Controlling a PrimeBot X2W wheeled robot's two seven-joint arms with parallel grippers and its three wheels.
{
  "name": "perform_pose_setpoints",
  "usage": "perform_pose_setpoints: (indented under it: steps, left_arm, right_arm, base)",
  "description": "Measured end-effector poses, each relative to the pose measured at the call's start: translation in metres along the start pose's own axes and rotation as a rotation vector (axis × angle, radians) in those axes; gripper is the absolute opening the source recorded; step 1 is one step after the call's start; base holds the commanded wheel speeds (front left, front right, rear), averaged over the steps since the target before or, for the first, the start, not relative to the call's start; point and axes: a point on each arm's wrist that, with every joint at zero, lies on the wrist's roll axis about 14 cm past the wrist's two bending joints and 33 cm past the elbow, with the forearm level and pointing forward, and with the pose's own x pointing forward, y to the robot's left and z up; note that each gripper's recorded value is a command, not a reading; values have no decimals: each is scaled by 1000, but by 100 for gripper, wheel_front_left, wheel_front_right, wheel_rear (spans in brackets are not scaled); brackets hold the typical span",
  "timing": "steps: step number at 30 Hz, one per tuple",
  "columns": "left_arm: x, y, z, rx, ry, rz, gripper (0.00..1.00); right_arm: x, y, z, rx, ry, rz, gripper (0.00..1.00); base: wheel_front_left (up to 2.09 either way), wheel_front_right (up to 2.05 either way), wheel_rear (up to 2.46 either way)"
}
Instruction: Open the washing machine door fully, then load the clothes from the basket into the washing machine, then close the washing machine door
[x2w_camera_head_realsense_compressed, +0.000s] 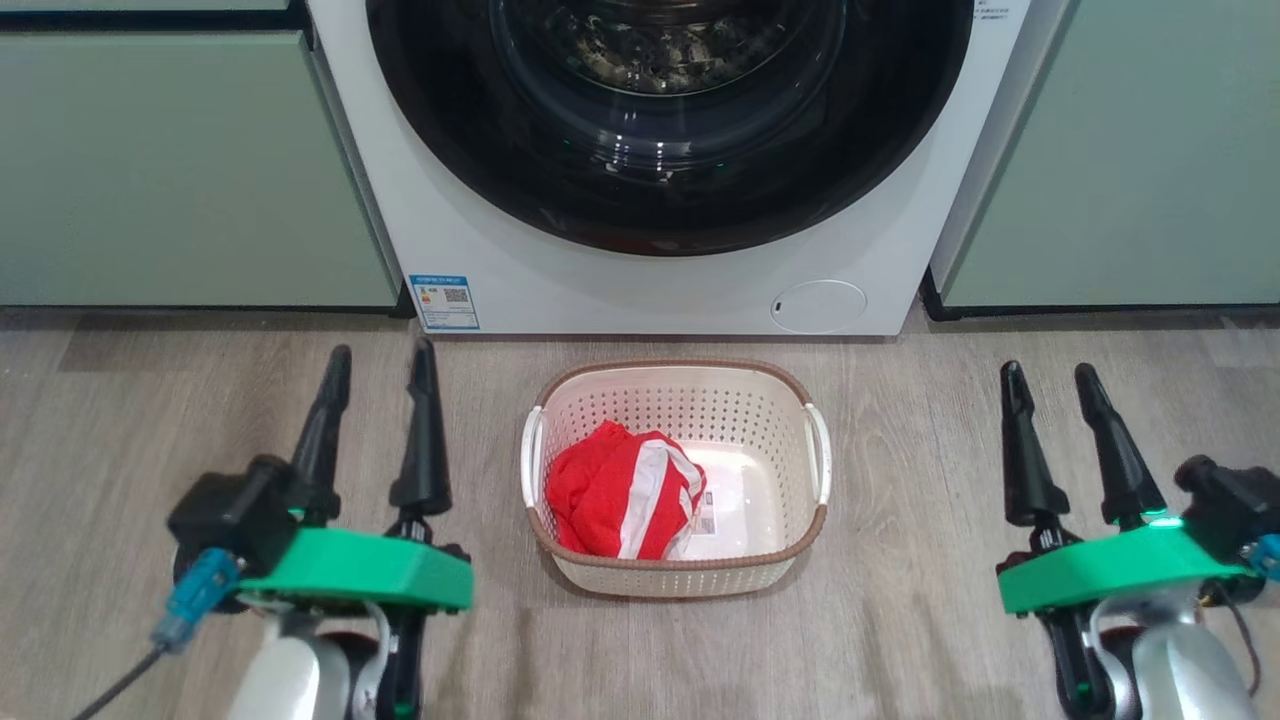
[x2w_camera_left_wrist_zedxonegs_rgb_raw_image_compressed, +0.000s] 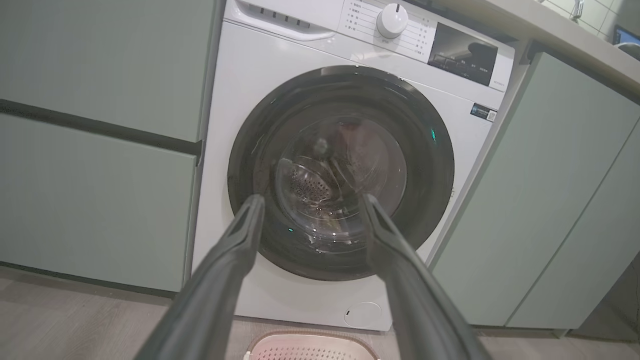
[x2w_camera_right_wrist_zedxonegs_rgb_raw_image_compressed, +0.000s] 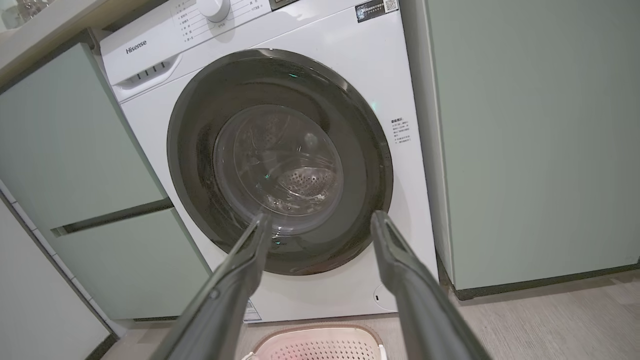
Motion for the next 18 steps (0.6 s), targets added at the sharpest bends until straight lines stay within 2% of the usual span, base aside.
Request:
perform_pose_setpoints:
  steps: [7, 14, 18]
  left_arm:
    - [-10, 2, -22, 42, 61, -5, 100]
    - [-20, 0, -41, 71, 110, -59, 100]
    - [-23, 1, -45, 122, 113, -73, 100]
  right_arm:
    - [-3, 1, -12, -53, 29, 9, 100]
    - [-7, -2, -24, -107, 65, 7, 100]
    - [-9, 2, -30, -183, 81, 33, 100]
  base:
    - [0, 0, 0]
    - [0, 0, 0]
    - [0, 0, 0]
